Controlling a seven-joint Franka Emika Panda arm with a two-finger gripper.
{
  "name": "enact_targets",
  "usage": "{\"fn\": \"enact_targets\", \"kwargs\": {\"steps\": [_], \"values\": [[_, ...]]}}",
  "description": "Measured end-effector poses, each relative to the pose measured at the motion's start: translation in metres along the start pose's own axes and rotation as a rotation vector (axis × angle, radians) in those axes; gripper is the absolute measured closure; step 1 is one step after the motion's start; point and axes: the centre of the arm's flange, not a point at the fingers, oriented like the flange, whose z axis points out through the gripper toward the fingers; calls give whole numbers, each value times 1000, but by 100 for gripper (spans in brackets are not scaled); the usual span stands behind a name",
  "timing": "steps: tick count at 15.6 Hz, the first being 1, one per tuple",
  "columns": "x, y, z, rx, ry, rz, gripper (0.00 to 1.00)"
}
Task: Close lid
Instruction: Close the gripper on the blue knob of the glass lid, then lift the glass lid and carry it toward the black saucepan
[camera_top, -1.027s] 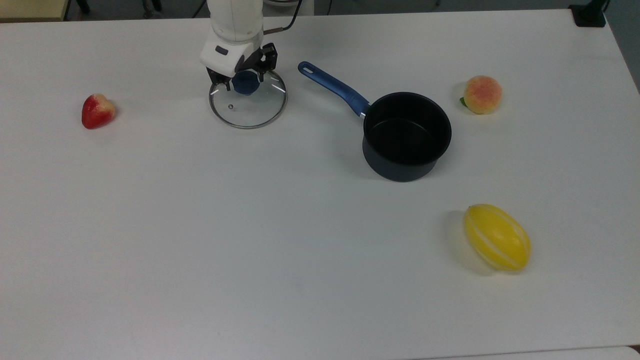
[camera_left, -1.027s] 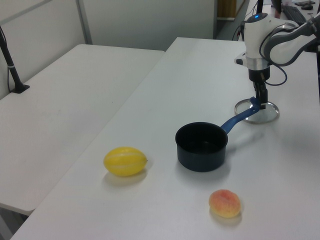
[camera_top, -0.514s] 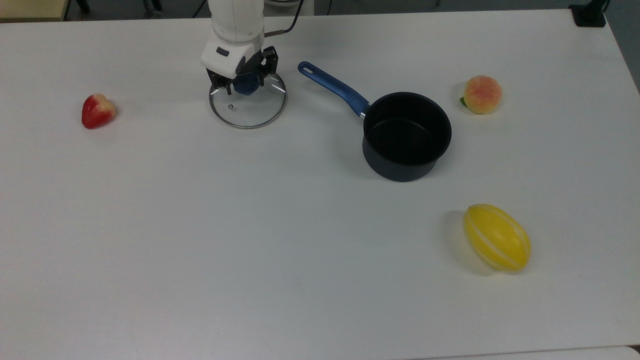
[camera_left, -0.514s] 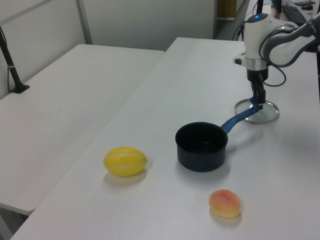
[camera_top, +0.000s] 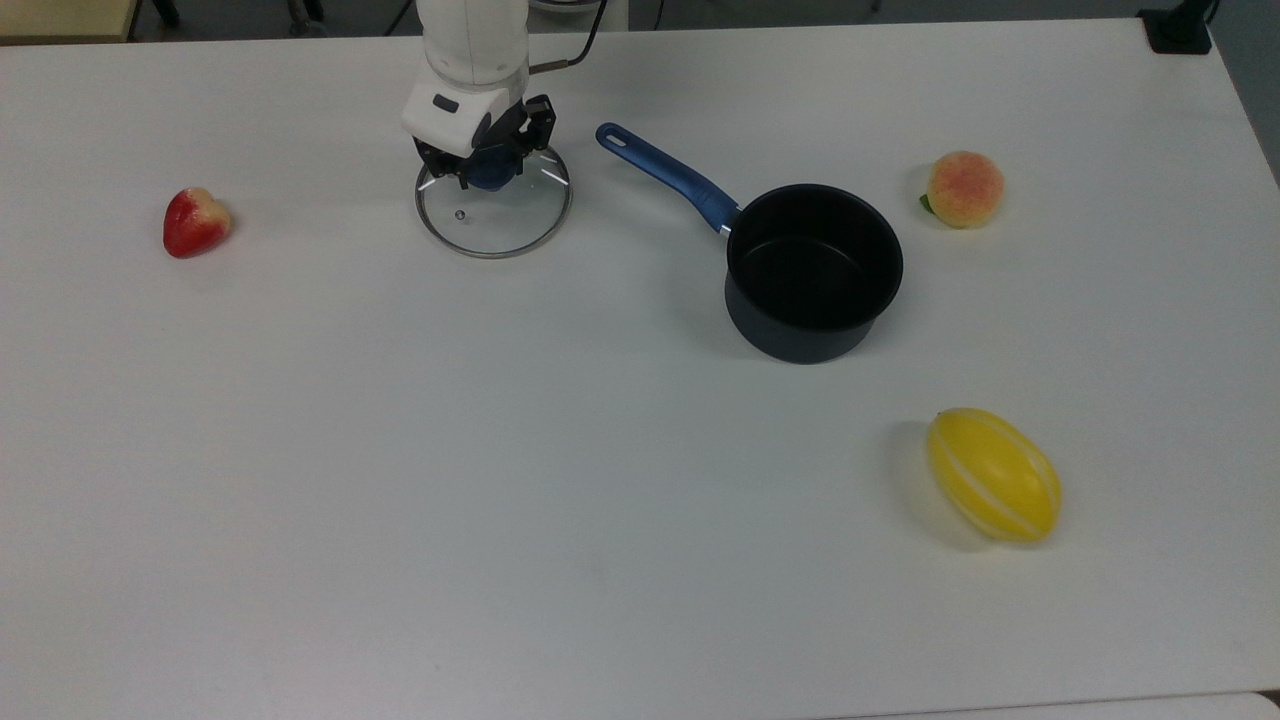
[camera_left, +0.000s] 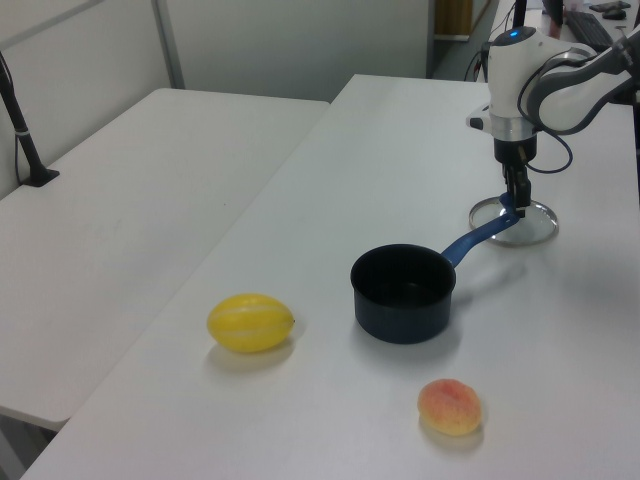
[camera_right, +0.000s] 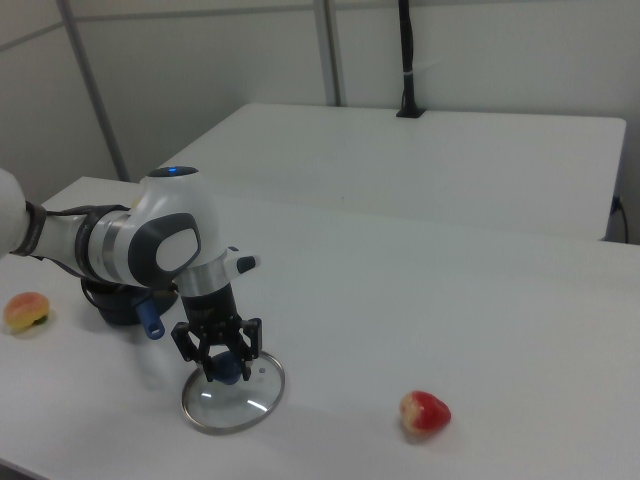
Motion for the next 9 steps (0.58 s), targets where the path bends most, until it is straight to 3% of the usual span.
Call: {"fn": "enact_targets", "kwargs": {"steps": [4,9], "values": [[2,5,-14,-4,5,7,40],[6,20,-71,-7,-8,30,40]]}}
